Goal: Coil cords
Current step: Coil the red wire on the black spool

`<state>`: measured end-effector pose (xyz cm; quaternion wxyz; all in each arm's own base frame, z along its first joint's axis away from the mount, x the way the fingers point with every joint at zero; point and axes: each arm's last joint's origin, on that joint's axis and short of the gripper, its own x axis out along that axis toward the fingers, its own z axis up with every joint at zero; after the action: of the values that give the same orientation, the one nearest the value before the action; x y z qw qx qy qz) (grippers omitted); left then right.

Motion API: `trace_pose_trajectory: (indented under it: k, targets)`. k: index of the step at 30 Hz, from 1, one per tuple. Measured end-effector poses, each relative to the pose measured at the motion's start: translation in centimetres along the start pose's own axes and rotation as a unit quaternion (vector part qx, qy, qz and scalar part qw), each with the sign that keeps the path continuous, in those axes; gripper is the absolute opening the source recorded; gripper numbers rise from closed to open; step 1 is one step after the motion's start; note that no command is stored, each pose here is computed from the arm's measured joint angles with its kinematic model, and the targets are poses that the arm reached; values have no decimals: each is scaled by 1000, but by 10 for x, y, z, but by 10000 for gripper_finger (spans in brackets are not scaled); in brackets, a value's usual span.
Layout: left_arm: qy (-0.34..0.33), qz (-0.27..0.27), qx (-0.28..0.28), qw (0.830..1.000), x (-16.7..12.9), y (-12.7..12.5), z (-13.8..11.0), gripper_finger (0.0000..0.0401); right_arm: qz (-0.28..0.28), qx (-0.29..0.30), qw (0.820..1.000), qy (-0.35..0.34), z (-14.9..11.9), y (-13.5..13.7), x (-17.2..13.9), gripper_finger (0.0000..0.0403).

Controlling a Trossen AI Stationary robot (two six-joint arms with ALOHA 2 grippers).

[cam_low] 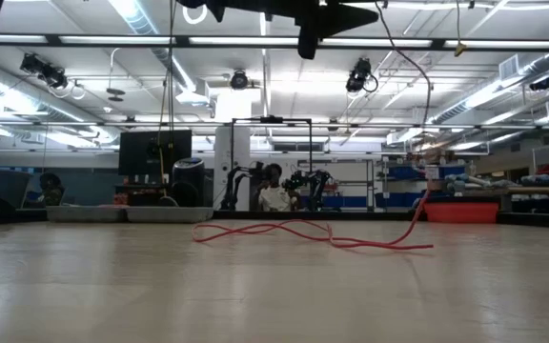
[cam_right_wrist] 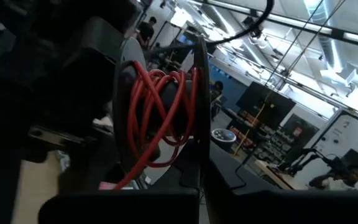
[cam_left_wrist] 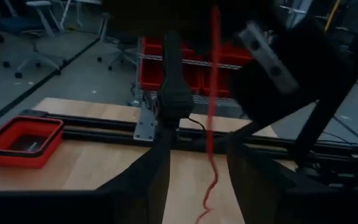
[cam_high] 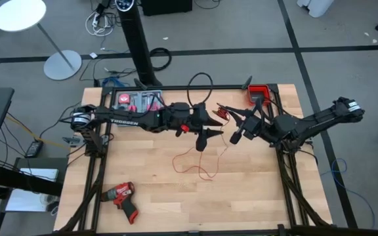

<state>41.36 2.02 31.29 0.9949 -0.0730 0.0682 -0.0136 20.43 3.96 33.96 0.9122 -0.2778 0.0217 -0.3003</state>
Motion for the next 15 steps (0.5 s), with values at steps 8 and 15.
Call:
trace_pose_trajectory:
  k: [8, 15]
  targets:
    - [3, 13, 0, 1000, 3, 2, -4, 163, 3, -5, 1000, 0, -3, 4, 8, 0]
    - [27, 27, 23, 999, 5, 4, -11, 33, 3, -10, 1000, 3, -5, 7, 11, 0]
